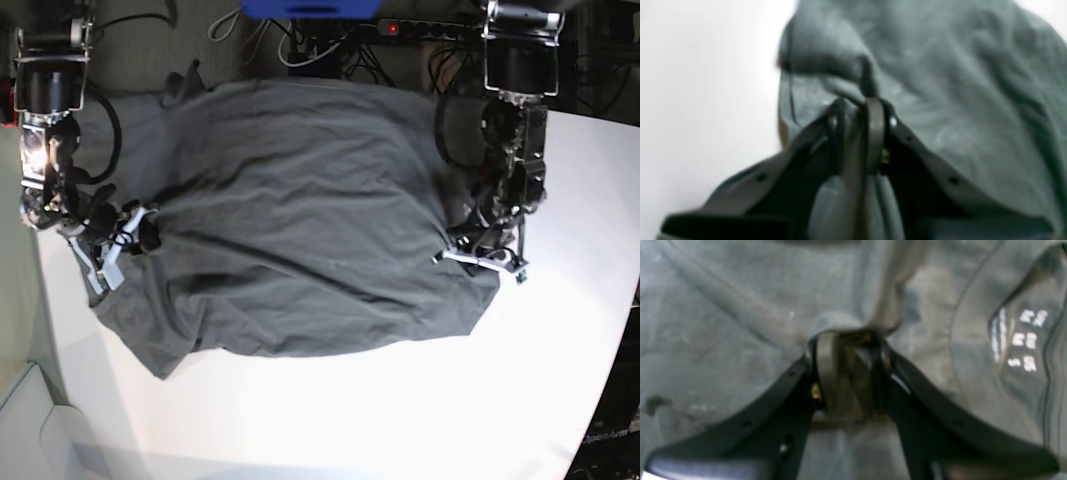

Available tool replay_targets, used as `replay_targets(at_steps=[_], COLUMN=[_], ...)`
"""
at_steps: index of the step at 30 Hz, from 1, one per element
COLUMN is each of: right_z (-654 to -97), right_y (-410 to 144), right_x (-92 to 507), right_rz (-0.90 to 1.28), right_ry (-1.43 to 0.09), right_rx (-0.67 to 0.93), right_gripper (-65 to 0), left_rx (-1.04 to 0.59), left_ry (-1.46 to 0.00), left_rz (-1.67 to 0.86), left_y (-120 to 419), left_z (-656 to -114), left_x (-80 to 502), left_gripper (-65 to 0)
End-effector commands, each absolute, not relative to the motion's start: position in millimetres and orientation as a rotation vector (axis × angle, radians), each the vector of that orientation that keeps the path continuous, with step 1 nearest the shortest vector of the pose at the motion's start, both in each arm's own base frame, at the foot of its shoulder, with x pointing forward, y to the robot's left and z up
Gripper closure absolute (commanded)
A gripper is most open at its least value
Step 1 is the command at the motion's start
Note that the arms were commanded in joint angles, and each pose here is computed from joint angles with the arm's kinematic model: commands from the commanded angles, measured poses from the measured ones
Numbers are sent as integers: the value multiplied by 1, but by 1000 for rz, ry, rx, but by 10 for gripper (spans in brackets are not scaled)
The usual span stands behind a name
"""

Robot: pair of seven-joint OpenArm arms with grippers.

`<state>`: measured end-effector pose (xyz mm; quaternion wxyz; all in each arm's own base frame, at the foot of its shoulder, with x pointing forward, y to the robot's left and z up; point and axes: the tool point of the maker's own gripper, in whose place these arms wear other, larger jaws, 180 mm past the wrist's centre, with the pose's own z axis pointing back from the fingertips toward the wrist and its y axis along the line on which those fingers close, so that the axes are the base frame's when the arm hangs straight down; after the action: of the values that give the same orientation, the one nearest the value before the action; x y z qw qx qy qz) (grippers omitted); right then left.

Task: Layout the t-shirt on the table in an organized manner, then fold the t-shirt properly
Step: 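Pull the grey shirt apart with both grippers, spreading it flat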

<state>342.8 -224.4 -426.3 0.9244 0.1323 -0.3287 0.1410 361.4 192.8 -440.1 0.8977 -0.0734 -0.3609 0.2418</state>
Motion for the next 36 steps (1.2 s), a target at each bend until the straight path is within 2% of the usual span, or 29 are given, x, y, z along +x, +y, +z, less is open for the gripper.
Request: replay_targets(at_steps=[1,6,10,15,19,26,30,36], right_z=[-423,-432,-439,-446,-432,-403,-381,-334], right_y=[-234,-226,-215,-204,-194,-204,-220,-229], right_x=[348,372,394,417,443,458,443,408], right_rz=[291,349,365,356,343,383,422,470], right_ry=[-667,-630,-639,-638,-670,-690,-732,-834], right_rx=[245,189,165,180,206,147,48,-99], right_gripper=[-177,-177,-177,-177,-177,-181,-182,-194], left_rx=[-146,-75,28,107,121,61,-108,-259], left_ry=[-613,-617,-642,-643,-670,-802,-859,-940], left_rz=[511,518,549,574,579,538,521,545], left_y=[188,208,256,292,303,287,251,245], left_z=[-463,-467,-473,-478,-469,-421,-380,-326], left_x=[344,363,368,367,375,407,412,393], left_gripper=[-113,-115,-116,-117,-117,-115,-115,-117])
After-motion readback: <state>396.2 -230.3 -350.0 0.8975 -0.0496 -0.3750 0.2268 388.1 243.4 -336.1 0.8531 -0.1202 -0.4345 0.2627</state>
